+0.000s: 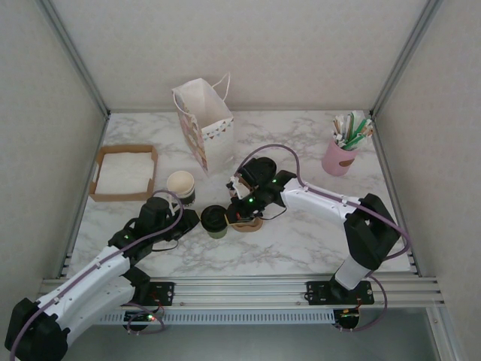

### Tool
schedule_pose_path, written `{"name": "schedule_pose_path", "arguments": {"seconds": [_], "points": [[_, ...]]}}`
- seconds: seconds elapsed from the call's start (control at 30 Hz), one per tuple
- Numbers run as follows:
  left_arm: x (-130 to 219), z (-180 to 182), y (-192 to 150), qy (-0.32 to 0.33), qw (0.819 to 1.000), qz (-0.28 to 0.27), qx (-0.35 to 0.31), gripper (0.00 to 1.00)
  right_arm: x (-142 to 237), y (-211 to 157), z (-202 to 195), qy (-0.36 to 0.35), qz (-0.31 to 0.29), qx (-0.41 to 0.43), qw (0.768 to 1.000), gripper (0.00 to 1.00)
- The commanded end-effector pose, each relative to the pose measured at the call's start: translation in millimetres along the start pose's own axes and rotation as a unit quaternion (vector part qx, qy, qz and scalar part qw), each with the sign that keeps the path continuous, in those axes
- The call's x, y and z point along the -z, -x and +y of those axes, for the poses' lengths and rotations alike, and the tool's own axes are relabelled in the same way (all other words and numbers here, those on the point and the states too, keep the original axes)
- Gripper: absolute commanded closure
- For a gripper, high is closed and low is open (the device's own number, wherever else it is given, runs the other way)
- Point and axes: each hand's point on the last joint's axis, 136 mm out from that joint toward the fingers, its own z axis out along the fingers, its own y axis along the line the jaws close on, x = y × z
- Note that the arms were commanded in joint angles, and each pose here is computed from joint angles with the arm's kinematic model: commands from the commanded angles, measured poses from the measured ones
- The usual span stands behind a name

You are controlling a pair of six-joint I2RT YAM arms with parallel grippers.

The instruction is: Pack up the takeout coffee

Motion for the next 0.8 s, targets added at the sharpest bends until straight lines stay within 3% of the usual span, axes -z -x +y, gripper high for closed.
{"name": "schedule_pose_path", "arguments": {"seconds": [0.0, 0.37, 0.53, 0.77], "points": [[1.9, 6.8, -27.0, 0.011, 0.998, 0.057, -0.003, 0.83, -15.2, 12.8, -31.0, -0.067, -0.008, 0.008, 0.998, 1.00], [9.6, -4.9, -22.8, -0.004, 0.999, 0.048, -0.002, 0.76, -1.2, 35.8, -27.3, -0.065, -0.018, 0.029, 0.997, 1.00], [16.5, -16.0, -16.8, -0.009, 0.999, 0.040, -0.012, 0.67, 6.5, 46.6, -24.5, -0.063, -0.030, 0.033, 0.997, 1.00], [26.4, -17.3, -9.3, 0.002, 0.999, 0.027, -0.020, 0.67, 20.7, 43.4, -12.4, -0.047, -0.043, 0.036, 0.997, 1.00]]}}
